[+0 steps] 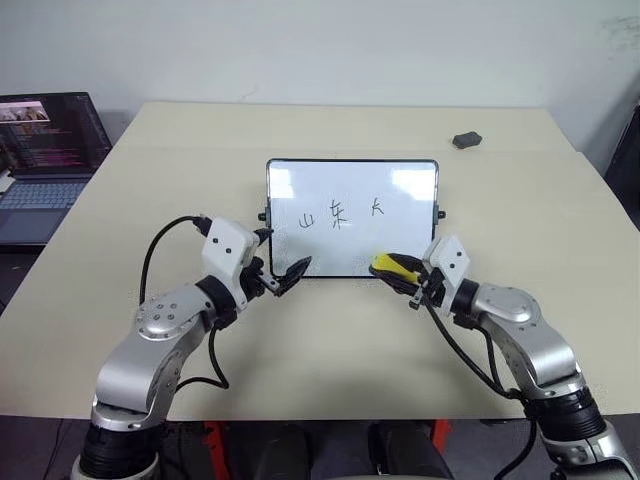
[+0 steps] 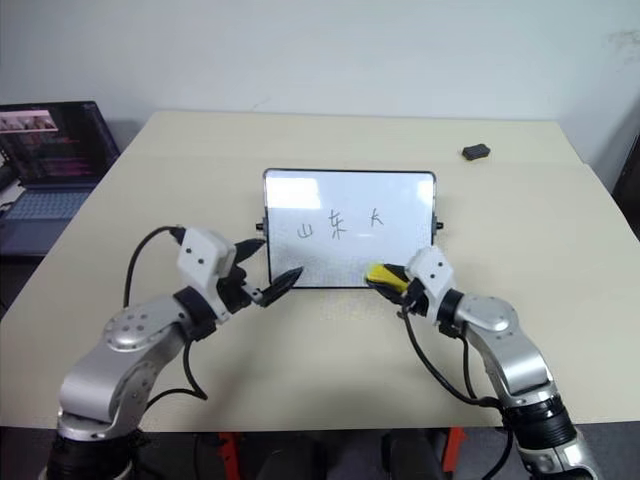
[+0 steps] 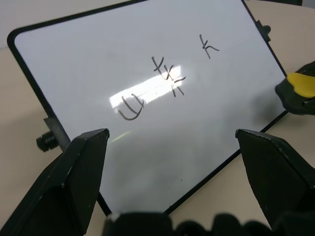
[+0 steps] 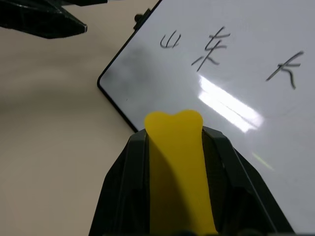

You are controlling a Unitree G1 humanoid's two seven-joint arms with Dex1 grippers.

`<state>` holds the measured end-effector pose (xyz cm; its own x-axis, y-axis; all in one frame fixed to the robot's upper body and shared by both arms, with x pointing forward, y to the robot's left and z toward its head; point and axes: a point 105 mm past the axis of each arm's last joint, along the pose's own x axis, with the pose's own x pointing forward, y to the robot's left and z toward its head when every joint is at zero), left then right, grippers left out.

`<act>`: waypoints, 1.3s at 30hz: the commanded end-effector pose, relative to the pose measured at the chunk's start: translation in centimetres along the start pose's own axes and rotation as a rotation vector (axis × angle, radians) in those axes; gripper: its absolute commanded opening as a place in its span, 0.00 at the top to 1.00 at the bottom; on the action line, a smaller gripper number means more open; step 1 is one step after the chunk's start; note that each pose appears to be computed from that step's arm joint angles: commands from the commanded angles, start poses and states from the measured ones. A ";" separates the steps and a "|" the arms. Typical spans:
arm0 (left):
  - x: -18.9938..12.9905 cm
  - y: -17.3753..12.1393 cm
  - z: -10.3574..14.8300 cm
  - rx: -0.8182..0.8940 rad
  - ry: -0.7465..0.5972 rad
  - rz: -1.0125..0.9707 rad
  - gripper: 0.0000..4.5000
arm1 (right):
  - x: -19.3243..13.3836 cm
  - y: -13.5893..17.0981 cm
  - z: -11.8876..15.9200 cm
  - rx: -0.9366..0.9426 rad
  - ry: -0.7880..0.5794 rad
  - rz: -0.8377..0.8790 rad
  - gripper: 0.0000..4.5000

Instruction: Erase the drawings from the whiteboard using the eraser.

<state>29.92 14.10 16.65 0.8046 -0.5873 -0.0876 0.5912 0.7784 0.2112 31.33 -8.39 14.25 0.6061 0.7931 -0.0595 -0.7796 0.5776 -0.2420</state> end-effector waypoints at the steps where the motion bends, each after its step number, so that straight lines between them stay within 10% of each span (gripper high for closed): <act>1: -0.4 0.2 1.5 0.049 -0.048 -0.021 0.00 | 0.0 -2.0 2.8 -0.056 -0.111 -0.087 0.76; 13: 0.3 0.3 2.6 0.121 -0.072 -0.153 0.00 | 2.3 -9.4 3.7 -0.058 -0.276 -0.485 0.76; 31: 0.7 -0.2 2.3 0.121 -0.062 -0.189 0.00 | 6.6 -2.5 -4.1 0.093 -0.094 -0.260 0.76; 39: 0.6 -0.2 1.8 0.115 -0.059 -0.183 0.00 | 4.3 -6.7 4.1 -0.014 -0.343 -0.407 0.76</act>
<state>30.35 13.33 17.75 0.6806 -0.7253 -0.1033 0.7192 0.6346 0.2830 38.41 -6.85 15.10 0.7876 0.5742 0.2234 -0.5507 0.8187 -0.1629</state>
